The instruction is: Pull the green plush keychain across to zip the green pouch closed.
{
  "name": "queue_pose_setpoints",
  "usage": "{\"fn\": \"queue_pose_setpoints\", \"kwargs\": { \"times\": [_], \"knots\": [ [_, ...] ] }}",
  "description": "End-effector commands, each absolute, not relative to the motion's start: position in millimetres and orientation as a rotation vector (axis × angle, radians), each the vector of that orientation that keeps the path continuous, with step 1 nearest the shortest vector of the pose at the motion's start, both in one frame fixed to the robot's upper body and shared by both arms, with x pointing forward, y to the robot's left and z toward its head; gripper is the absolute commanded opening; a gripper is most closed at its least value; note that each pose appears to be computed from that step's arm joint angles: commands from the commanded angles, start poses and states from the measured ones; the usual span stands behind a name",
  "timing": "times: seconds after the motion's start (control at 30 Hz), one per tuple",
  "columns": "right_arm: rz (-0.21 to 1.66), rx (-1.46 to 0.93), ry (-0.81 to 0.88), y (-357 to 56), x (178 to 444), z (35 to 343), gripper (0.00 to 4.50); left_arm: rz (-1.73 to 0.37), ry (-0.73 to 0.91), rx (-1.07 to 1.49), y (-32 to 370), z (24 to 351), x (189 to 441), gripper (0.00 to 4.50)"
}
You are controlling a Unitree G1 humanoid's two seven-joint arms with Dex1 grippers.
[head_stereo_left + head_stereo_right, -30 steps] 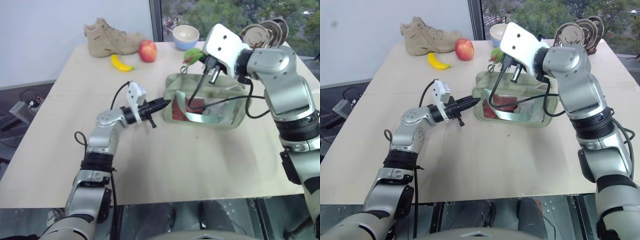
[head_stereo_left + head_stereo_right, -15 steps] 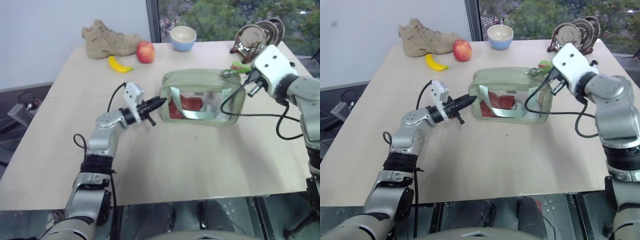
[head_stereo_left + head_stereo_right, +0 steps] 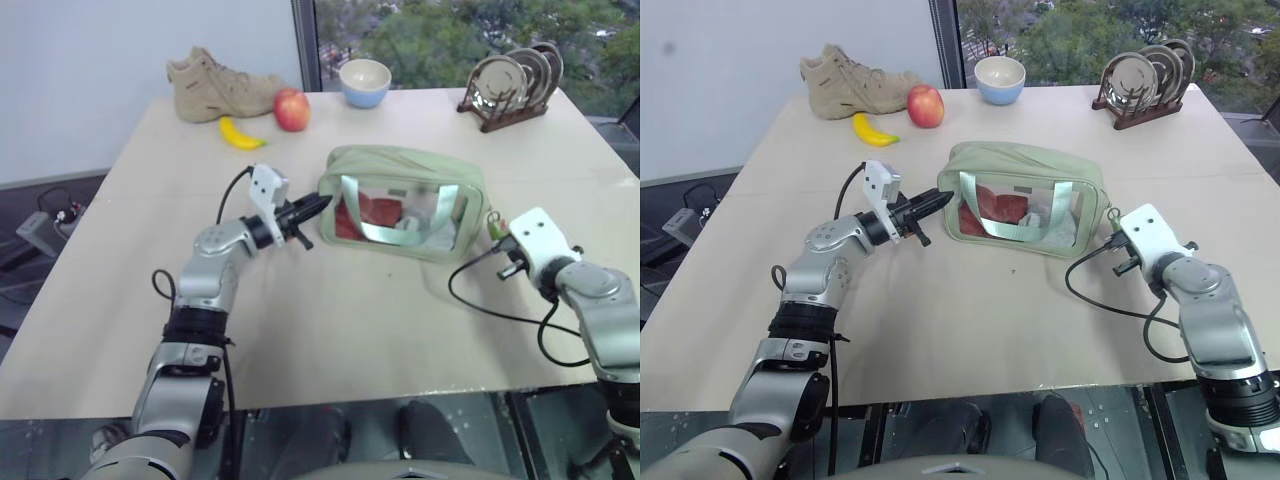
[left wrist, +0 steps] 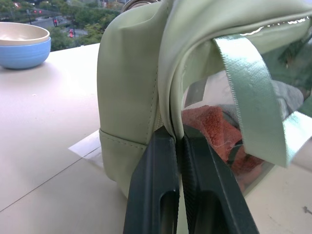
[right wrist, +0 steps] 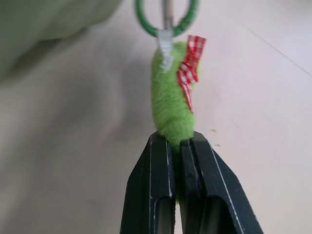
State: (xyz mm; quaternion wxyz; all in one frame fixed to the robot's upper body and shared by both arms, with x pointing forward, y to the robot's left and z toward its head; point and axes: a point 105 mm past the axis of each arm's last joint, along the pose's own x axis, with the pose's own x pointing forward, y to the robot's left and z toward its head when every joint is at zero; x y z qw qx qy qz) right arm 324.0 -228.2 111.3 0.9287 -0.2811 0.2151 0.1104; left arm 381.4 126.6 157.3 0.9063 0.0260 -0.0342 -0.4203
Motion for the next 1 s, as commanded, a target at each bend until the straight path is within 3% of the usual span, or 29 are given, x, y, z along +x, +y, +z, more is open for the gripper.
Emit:
{"fn": "queue_pose_setpoints", "kwargs": {
  "times": [0.03, 0.23, 0.3, 0.4, 0.53, 0.57, 0.63, 0.67, 0.83, 1.0],
  "knots": [
    [0.246, -0.634, 0.517, -227, 325, 84, 0.04, -0.819, -0.078, 0.048, 133, 162, 381, 0.0],
    [0.258, -0.614, 0.412, -225, 340, 100, 0.04, -0.881, -0.09, 0.032, 126, 170, 365, 0.0],
    [0.278, -0.553, 0.347, -222, 339, 117, 0.77, -0.892, -0.094, 0.042, 128, 172, 358, 0.0],
    [0.332, -0.505, 0.283, -220, 328, 136, 2.02, -0.908, -0.099, 0.04, 131, 177, 348, 1.04],
    [0.415, -0.448, 0.235, -217, 301, 156, 3.91, -0.9, -0.097, 0.046, 142, 182, 339, 2.84],
    [0.437, -0.43, 0.222, -217, 293, 161, 4.5, -0.891, -0.101, 0.06, 146, 184, 336, 3.49],
    [0.47, -0.423, 0.193, -219, 271, 173, 4.5, -0.876, -0.099, 0.094, 158, 183, 329, 4.31],
    [0.483, -0.403, 0.181, -219, 261, 178, 4.5, -0.875, -0.097, 0.1, 163, 183, 324, 4.45],
    [0.51, -0.346, 0.215, -223, 212, 180, 4.5, -0.824, -0.04, 0.131, 193, 178, 308, 4.45],
    [0.468, -0.342, 0.286, -233, 187, 172, 4.5, -0.816, 0.049, 0.153, 216, 170, 294, 4.45]
  ]
}}
